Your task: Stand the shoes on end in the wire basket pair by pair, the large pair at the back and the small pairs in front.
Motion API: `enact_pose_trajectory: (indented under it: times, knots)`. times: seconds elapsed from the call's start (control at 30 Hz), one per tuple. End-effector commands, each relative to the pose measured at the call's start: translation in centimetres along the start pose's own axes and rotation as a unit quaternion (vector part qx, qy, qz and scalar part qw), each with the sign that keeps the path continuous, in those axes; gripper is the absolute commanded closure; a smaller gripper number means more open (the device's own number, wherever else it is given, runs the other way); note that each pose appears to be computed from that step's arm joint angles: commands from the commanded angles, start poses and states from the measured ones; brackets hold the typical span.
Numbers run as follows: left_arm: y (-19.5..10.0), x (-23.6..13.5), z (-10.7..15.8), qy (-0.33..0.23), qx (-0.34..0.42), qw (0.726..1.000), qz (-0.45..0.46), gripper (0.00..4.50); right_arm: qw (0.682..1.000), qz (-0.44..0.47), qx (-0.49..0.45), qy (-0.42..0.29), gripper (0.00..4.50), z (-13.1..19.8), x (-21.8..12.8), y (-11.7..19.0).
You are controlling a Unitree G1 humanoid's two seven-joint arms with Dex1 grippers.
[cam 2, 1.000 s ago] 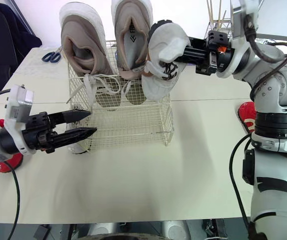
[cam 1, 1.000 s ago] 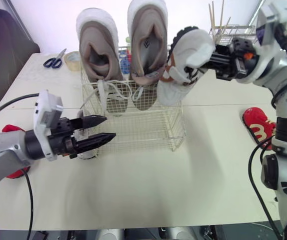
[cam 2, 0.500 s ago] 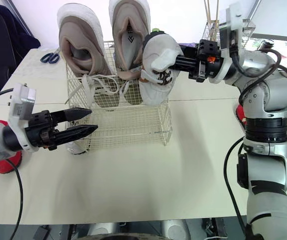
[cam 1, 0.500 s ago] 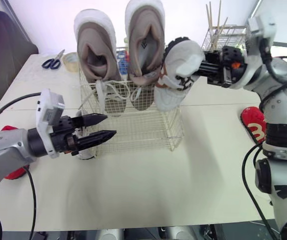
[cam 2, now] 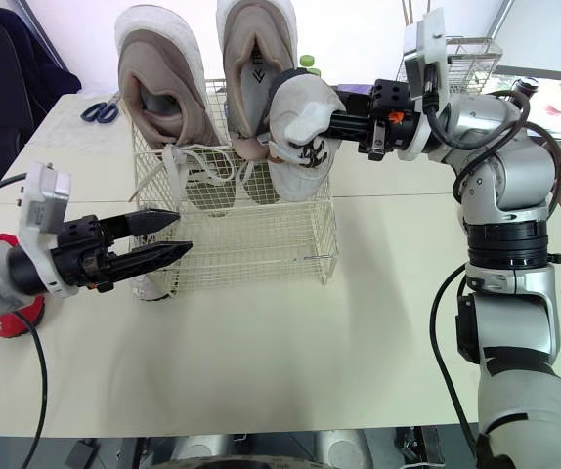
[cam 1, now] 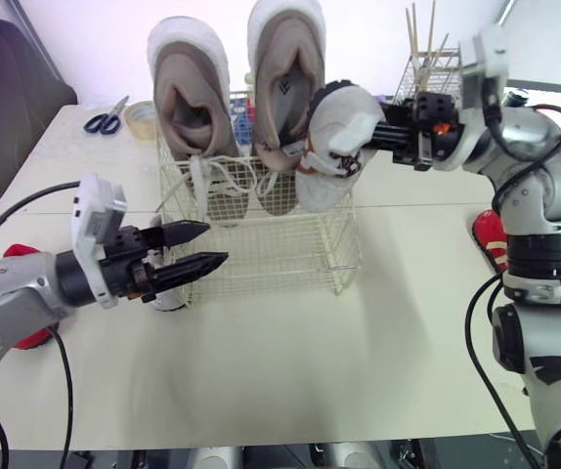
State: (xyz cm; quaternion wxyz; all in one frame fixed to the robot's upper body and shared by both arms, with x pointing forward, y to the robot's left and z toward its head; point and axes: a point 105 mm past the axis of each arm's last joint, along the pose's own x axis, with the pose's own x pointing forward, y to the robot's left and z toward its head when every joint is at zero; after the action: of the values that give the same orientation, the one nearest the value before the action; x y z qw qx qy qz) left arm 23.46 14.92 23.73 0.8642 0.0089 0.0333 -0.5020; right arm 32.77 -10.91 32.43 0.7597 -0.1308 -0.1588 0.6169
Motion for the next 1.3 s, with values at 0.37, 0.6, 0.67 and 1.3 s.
enact_pose_trajectory:
  times: [0.37, 0.6, 0.67, 1.3]
  knots:
    - [-0.1, 0.3, 0.6, -0.013, 0.011, 1.0, -0.007, 1.41, 0.999, 0.027, 0.026, 0.021, 4.14, -2.5, 0.9, 2.5]
    - [0.0, 0.5, 0.6, -0.015, 0.012, 1.0, -0.007, 1.41, 0.999, 0.0, 0.022, 0.034, 4.14, -5.2, 2.1, 1.5]
    - [0.0, 0.6, 0.6, -0.015, 0.012, 1.0, -0.006, 1.41, 0.999, -0.002, 0.022, 0.039, 4.14, -5.6, 2.1, 1.4]
    - [0.4, 0.8, 0.5, -0.016, 0.013, 1.0, -0.007, 1.38, 0.998, -0.024, -0.008, 0.053, 0.22, -3.1, -0.2, 0.6]
